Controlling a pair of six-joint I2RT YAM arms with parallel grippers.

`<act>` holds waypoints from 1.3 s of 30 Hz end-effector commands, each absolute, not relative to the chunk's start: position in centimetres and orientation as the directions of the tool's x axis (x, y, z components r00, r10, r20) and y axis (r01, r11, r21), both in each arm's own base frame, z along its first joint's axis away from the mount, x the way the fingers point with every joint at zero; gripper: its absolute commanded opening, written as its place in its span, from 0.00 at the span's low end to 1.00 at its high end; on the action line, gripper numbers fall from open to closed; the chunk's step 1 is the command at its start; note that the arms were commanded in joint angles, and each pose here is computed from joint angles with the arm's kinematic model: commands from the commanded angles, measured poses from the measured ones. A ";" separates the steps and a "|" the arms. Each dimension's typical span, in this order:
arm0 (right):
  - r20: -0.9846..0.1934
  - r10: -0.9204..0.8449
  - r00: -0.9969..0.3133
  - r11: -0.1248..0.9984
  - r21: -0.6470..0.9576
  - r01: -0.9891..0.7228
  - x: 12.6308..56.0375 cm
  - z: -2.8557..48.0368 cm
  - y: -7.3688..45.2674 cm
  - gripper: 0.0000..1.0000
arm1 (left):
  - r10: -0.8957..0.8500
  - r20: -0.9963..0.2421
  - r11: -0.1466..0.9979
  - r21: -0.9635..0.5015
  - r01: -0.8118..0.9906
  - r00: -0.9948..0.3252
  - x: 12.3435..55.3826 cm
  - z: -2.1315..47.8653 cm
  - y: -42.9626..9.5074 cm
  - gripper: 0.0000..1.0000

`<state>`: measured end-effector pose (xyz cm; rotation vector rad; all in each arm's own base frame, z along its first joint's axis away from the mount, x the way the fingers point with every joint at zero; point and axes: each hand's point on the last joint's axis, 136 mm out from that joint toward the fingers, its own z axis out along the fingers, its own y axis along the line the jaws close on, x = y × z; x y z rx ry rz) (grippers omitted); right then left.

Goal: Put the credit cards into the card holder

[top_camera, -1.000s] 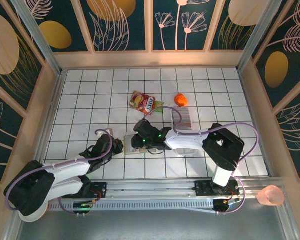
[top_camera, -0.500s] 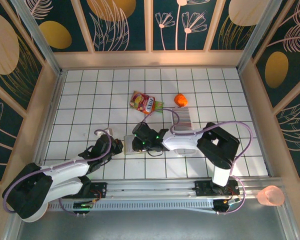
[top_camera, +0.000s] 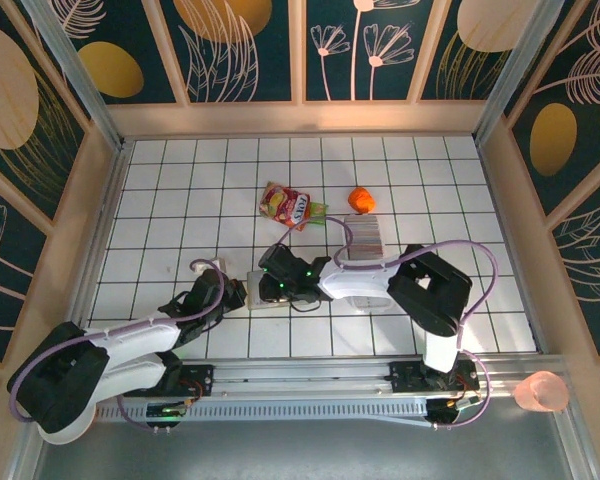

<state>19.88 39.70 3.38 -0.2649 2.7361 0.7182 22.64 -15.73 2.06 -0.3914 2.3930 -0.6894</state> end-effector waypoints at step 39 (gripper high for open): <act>-0.369 -0.089 -0.925 0.955 0.232 -0.184 20.2 -0.8 33.8 0.02 | -0.479 -0.407 0.754 -0.644 -0.127 -0.778 23.8 3.9 -18.0 0.18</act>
